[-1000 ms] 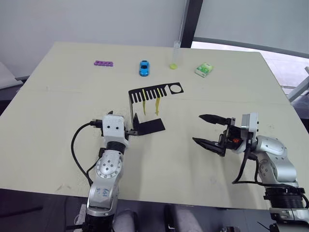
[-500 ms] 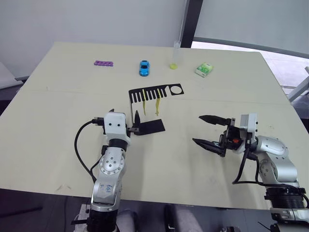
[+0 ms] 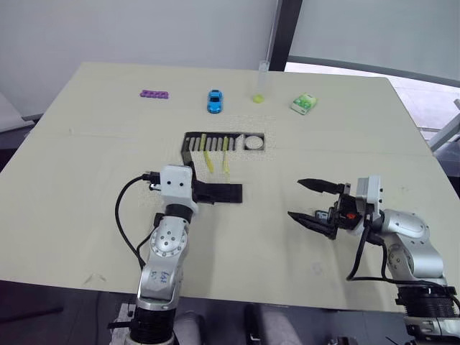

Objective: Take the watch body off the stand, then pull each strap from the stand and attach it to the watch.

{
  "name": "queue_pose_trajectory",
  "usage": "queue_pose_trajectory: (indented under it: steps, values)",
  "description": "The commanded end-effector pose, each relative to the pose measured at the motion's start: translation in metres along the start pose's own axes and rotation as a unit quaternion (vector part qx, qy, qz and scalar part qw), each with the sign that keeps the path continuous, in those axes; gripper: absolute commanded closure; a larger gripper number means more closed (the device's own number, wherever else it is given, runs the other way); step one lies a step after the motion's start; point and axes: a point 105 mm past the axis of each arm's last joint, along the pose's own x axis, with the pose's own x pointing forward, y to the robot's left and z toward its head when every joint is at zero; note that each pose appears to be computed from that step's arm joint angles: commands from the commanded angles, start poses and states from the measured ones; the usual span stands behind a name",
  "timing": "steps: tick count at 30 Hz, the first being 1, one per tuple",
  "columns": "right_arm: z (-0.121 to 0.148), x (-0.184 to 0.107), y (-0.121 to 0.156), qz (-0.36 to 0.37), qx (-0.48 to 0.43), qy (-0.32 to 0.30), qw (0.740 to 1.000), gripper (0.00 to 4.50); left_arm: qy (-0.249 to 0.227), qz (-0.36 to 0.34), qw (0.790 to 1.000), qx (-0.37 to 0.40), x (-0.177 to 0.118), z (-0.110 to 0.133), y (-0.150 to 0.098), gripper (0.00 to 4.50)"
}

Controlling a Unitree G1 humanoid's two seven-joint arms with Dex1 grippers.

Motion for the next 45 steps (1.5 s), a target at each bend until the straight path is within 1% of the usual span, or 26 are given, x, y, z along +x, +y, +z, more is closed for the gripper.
queue_pose_trajectory:
  steps: [1,5,9,13,16,19,22,24,27,32,45]
  values:
    - [0.010,0.000,0.002,-0.007,-0.021,-0.011,1.000,0.00,-0.023,0.005,1.000,0.018,-0.001,0.011,0.002,4.46]
    - [0.012,0.008,0.010,-0.012,-0.011,-0.023,1.000,0.00,-0.021,0.009,0.999,0.029,-0.003,0.011,0.005,4.46]
    - [0.024,0.032,0.014,-0.065,0.015,-0.068,0.995,0.00,-0.020,0.014,0.999,0.030,-0.003,0.010,0.010,4.46]
    - [0.020,0.054,0.018,-0.116,0.025,-0.044,0.992,0.00,-0.019,0.020,1.000,0.015,0.002,0.007,0.011,4.46]
    - [0.032,0.068,0.028,-0.114,0.027,-0.072,0.991,0.00,-0.019,0.033,0.999,0.000,0.003,0.006,0.013,4.46]
    - [0.040,0.093,0.039,-0.120,0.045,-0.086,0.988,0.00,-0.018,0.020,1.000,-0.009,0.006,0.004,0.005,4.46]
    - [0.047,0.109,0.041,-0.137,0.056,-0.100,0.984,0.00,-0.019,0.017,1.000,-0.012,0.008,0.004,0.003,4.46]
    - [0.047,0.118,0.043,-0.140,0.057,-0.094,0.984,0.00,-0.019,0.015,1.000,-0.014,0.009,0.003,0.001,4.46]
    - [0.045,0.127,0.037,-0.169,0.058,-0.087,0.980,0.00,-0.018,0.013,1.000,-0.016,0.009,0.003,0.000,4.46]
    - [0.046,0.139,0.026,-0.198,0.049,-0.089,0.975,0.00,-0.015,0.005,1.000,-0.026,0.009,0.002,-0.004,4.46]
    - [0.043,0.160,0.009,-0.236,0.046,-0.095,0.966,0.00,-0.021,-0.006,0.999,-0.024,0.008,0.006,-0.006,4.46]
